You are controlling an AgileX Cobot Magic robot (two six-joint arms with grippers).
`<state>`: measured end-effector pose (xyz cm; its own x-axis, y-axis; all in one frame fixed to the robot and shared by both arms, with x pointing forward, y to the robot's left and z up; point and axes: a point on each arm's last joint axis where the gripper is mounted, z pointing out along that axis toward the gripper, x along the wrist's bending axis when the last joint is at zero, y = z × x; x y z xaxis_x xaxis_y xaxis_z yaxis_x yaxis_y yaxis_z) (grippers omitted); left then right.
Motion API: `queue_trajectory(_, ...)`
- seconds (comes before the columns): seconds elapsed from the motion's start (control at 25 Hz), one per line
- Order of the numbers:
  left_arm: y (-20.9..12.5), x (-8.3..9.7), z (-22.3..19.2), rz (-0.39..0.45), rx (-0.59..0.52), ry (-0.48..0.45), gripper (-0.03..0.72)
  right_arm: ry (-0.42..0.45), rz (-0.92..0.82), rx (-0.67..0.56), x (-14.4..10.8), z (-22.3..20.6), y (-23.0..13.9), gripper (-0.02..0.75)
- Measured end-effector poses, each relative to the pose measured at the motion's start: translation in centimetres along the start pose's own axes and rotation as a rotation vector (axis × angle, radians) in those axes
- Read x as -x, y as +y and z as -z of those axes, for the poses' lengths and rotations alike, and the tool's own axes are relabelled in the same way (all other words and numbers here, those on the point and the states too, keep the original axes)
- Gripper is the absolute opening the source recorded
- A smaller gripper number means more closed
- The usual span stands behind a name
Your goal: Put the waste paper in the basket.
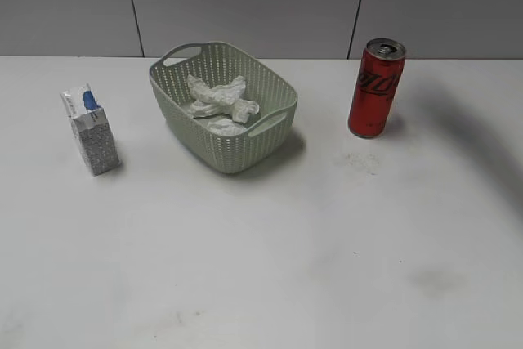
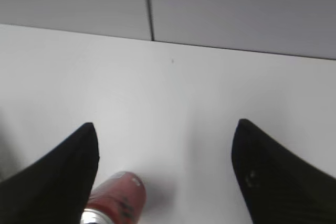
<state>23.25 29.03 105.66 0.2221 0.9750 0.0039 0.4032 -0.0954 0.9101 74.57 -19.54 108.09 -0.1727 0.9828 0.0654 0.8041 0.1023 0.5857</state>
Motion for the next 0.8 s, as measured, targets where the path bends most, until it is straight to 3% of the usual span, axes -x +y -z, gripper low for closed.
queue_trajectory(0.16,0.0,0.0,0.0,0.000,0.000,0.000,0.559,-0.020,-0.089,0.003,5.1,0.9,0.0,0.593)
queue_trajectory(0.32,0.0,0.0,0.0,0.000,0.000,0.000,0.559,-0.039,-0.132,-0.019,7.6,2.7,-0.7,0.593)
queue_trajectory(0.56,0.0,0.0,0.0,0.000,0.000,0.000,0.559,-0.036,-0.107,-0.119,7.3,7.0,-4.2,0.593)
queue_trajectory(0.8,0.0,0.0,0.0,0.000,0.000,0.000,0.561,-0.047,-0.032,-0.276,6.3,11.2,-12.1,0.592)
